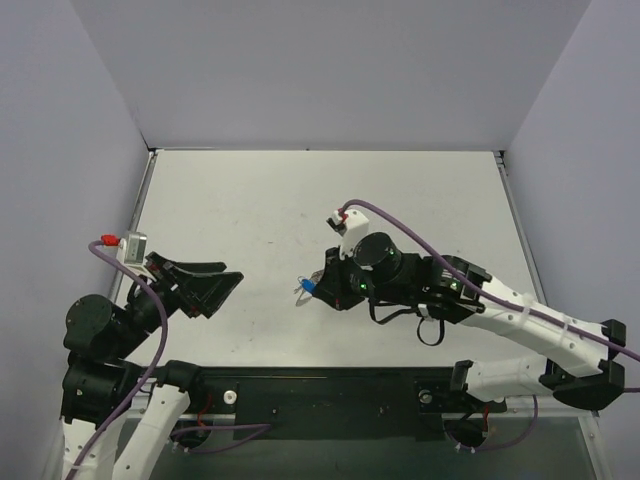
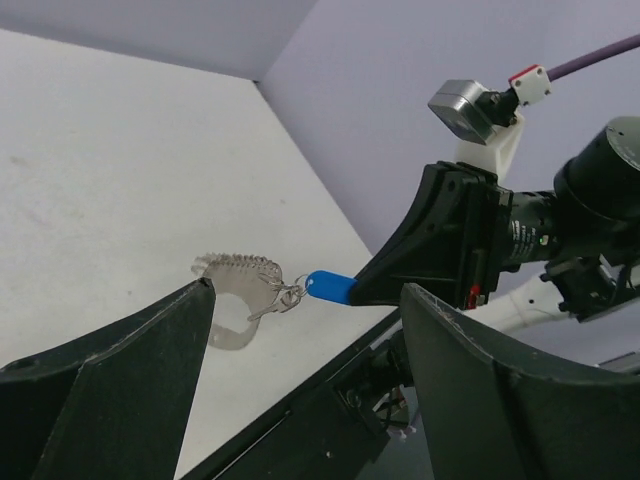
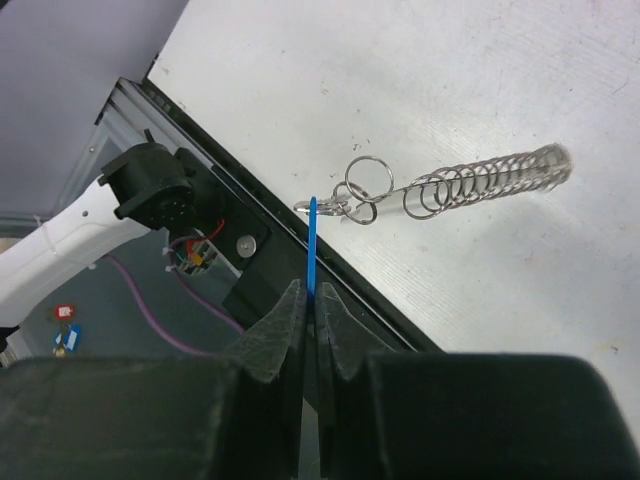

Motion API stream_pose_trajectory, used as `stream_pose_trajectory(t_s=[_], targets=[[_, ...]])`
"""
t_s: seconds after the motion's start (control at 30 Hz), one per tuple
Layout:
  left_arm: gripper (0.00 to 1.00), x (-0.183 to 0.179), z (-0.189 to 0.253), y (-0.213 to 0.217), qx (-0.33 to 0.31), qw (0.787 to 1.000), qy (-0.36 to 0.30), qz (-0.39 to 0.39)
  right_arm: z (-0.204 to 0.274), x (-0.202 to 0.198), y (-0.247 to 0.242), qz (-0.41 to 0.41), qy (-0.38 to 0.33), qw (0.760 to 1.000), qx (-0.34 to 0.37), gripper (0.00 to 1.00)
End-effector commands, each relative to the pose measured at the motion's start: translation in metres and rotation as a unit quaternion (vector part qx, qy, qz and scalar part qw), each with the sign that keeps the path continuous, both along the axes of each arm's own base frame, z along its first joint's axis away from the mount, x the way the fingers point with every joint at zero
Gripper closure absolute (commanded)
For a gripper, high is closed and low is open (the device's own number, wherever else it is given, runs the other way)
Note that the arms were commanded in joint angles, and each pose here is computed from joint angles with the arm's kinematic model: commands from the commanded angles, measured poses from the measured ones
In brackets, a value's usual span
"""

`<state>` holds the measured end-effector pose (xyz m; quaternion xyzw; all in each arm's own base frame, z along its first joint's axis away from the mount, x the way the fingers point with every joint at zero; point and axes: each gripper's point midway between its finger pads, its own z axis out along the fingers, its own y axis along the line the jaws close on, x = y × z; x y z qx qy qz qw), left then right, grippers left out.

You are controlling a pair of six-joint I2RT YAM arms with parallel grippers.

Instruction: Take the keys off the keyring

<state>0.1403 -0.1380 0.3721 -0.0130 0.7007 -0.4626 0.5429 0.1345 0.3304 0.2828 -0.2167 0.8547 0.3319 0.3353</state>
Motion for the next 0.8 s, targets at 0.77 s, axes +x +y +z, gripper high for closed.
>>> stream_pose_trajectory(t_s=[0.77], targets=[[0.15,0.03,0.018,-0.107,0.181,0.979,-0.064,-0.071,0.106,0.008,-0.11,-0.207,-0.013,0.967,0.147,1.0]])
